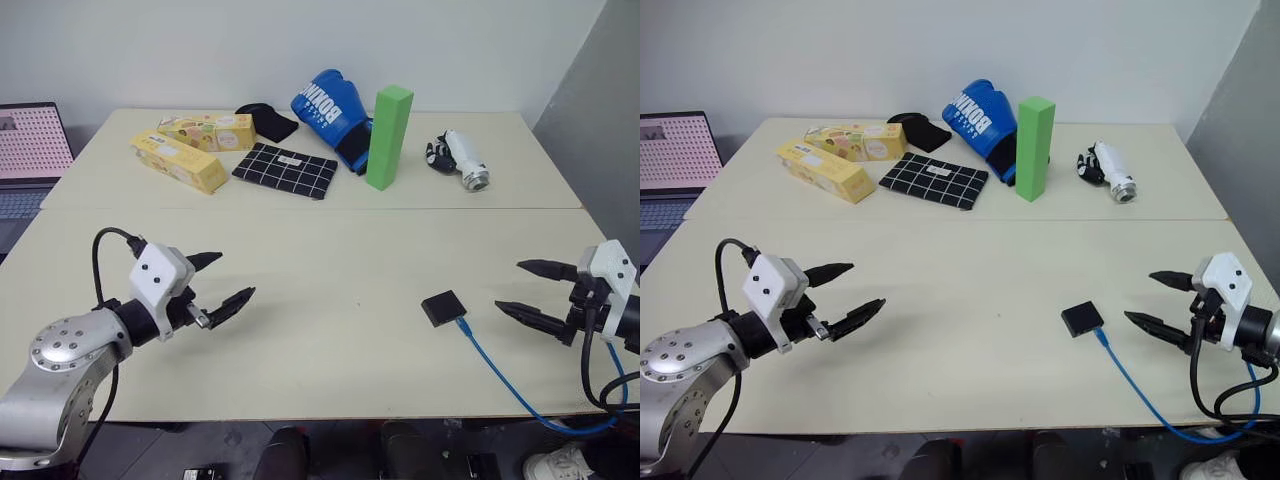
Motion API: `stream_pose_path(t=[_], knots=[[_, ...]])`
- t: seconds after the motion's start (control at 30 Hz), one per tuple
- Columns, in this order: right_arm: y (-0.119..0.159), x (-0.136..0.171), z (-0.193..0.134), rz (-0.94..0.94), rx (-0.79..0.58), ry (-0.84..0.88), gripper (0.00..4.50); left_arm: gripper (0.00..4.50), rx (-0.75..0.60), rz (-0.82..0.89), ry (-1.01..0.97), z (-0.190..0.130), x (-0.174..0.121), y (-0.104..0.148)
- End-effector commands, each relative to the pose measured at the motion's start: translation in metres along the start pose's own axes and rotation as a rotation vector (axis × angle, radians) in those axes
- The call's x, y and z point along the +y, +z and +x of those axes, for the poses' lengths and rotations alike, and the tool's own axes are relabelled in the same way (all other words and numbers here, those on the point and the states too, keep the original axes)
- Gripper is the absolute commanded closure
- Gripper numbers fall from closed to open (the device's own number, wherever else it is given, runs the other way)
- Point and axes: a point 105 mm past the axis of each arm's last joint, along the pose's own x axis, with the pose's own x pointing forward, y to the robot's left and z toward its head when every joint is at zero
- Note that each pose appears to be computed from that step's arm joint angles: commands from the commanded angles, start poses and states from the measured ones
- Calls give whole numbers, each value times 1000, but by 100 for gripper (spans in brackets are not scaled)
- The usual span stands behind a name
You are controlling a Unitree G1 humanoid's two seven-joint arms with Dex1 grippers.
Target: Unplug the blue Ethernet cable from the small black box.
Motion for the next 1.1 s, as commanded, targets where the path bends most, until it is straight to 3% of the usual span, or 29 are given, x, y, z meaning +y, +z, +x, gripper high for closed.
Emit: stream_pose_path(t=[0.03,0.23,0.53,0.8,1.1], knots=[[7,0,1,-37,-6,6,4,0,-32,19,-38,-5,-6,11],[7,3,4,-44,-12,11,4,0,1,23,-39,-5,-10,6],[10,16,8,-22,-45,25,4,0,-67,0,-72,3,-16,16],[9,50,20,50,-89,-20,4,0,-109,2,-387,12,-48,35],[-9,81,32,184,-15,-113,4,0,-89,28,-672,15,-73,42]])
